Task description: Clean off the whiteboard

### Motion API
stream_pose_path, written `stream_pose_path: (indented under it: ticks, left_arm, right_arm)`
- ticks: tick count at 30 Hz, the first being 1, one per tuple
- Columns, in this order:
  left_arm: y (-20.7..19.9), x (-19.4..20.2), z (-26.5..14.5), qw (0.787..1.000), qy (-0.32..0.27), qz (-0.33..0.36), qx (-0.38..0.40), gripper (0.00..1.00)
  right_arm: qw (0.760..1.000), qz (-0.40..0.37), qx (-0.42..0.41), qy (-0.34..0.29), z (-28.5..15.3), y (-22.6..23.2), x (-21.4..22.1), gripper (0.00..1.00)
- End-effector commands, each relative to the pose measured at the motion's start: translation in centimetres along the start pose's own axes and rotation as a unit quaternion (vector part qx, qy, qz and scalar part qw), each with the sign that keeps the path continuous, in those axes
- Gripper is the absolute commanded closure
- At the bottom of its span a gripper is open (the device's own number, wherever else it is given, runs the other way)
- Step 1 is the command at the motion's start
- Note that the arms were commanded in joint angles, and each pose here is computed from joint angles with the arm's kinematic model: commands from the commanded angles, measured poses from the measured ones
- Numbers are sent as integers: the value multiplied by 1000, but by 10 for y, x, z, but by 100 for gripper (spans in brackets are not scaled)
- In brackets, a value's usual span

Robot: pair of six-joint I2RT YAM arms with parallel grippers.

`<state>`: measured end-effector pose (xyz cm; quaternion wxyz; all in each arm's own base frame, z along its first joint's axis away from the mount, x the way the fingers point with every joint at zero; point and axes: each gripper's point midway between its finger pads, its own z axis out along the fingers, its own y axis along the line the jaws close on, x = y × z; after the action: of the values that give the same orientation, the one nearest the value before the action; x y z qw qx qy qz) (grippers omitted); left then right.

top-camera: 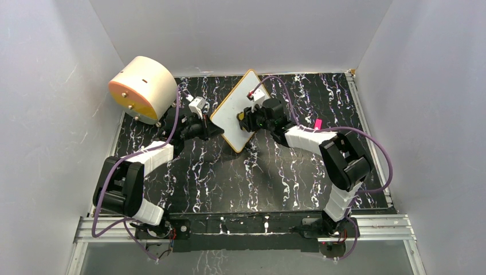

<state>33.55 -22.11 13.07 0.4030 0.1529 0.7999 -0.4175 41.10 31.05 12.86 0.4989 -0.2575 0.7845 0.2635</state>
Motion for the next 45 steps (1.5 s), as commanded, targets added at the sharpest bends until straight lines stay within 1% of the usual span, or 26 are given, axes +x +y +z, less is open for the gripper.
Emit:
stream_pose_path:
  ticks: [1,3,7,11,15,18,23,24,26,29,31,33,37,41,45]
  left_arm:
    - [-13,35,1,997,63,1,33,100]
    - [-12,35,2,997,63,1,33,100]
    - [-12,35,3,997,62,-2,34,100]
    - [-13,34,3,998,61,-4,35,100]
    - [-13,34,3,997,62,-4,35,100]
    - [-13,34,3,997,63,-4,35,100]
    - [-12,34,4,998,61,-5,34,100]
    - [-13,34,4,997,61,-6,35,100]
    - [-12,34,4,997,62,-6,34,100]
    - [-12,36,4,997,63,-7,34,100]
    - [-12,35,4,997,63,-6,34,100]
    - [-13,35,3,997,65,-5,35,100]
    - [-13,35,2,997,68,0,34,100]
    - [-14,36,2,997,69,-2,37,100]
    - [-13,36,3,997,67,-5,38,100]
  right_arm:
    - [998,10,27,54,0,-27,56,83]
    - [998,12,30,51,-2,-31,53,83]
    - [999,8,14,35,-1,-27,28,82]
    - [1000,-10,-17,19,4,2,4,82]
    - [997,-29,-66,5,2,47,-9,82]
    - [995,-37,-97,4,-5,71,-9,82]
    - [993,-36,-106,45,-11,77,28,82]
    - [993,-39,-106,40,-18,78,25,81]
    - [994,-39,-91,48,-20,71,36,82]
    - [997,-38,-35,57,-18,43,43,83]
    - [999,-25,-7,48,-15,19,34,83]
    - [999,-9,15,50,-8,-6,36,83]
    - [999,8,43,21,-2,-41,11,83]
    - [999,16,47,8,4,-54,-7,83]
    - [999,24,21,3,8,-44,-15,82]
